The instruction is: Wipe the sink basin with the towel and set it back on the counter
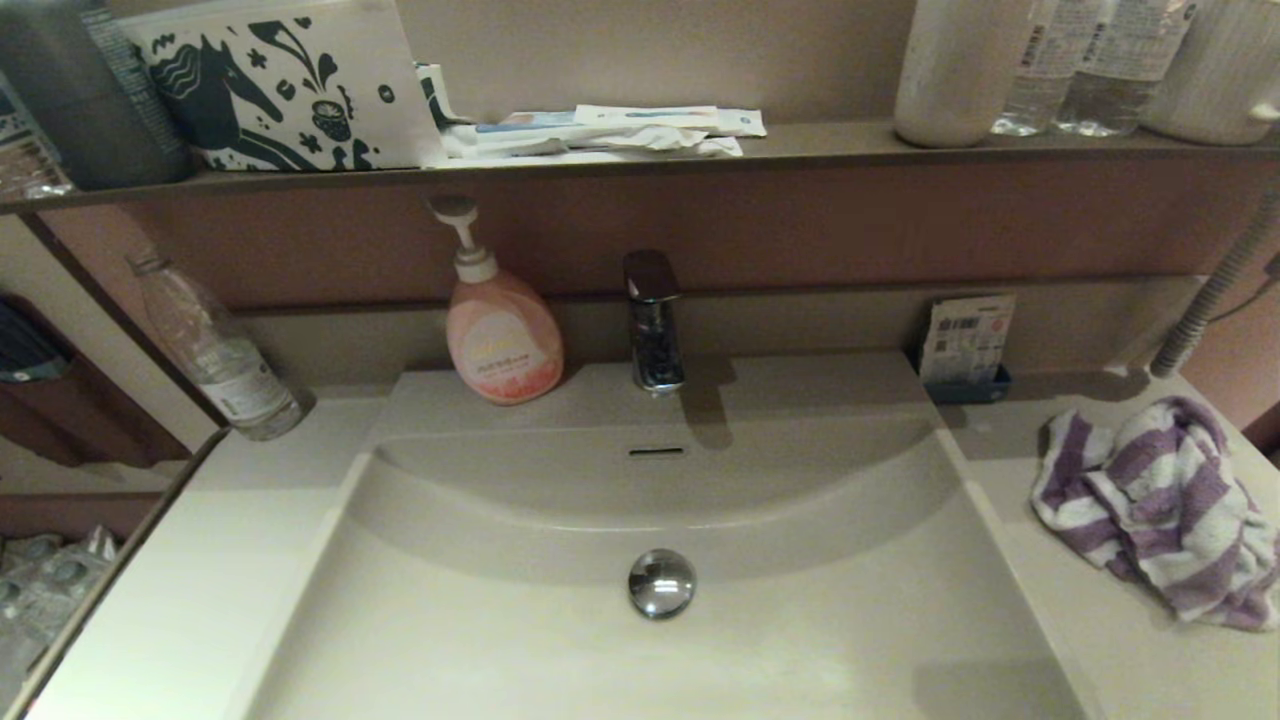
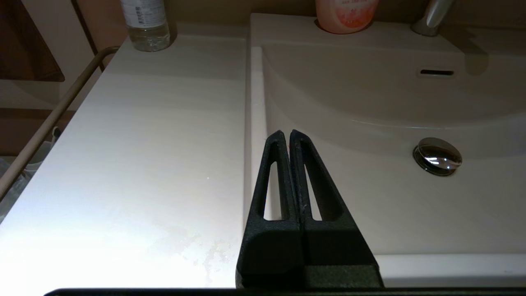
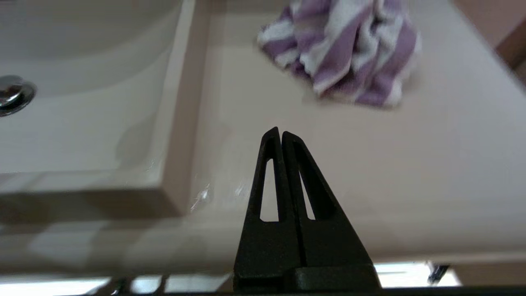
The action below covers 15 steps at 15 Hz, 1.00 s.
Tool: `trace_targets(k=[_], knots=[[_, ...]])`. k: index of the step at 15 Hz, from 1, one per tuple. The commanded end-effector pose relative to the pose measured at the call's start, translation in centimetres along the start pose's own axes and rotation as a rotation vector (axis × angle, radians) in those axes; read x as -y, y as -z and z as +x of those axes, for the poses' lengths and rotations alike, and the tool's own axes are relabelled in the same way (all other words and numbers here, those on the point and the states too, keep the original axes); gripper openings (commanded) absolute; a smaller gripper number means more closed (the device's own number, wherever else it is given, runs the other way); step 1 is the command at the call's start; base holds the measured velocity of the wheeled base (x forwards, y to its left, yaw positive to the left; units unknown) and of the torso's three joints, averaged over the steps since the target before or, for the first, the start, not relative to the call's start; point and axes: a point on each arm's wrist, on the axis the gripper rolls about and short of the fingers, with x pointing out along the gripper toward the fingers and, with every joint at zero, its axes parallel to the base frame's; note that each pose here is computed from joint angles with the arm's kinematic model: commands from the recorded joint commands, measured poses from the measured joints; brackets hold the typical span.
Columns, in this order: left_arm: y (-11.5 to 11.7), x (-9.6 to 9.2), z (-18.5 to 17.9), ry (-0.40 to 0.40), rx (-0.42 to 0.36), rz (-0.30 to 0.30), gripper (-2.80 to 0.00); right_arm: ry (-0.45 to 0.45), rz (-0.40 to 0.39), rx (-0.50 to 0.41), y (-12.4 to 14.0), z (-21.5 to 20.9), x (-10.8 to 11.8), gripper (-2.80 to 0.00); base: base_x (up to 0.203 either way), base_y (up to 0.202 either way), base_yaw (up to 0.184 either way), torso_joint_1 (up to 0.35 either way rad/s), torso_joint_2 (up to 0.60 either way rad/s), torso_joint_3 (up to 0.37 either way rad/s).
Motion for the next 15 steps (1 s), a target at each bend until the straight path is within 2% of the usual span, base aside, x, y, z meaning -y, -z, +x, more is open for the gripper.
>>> trace_targets(k=[1,15], knots=[[-0.01,0.00,0.00,-0.001,0.000,-0.001,-2.80,0.001,-0.016,-0.005,0.61,0.29,-0.01,-2.80,0.000,0.000,0.000,0.000,0.00,0.000],[-0.01,0.00,0.00,-0.001,0.000,-0.001,-2.80,0.001,0.016,0.013,0.67,0.40,0.00,-2.80,0.000,0.000,0.000,0.000,0.00,0.000]])
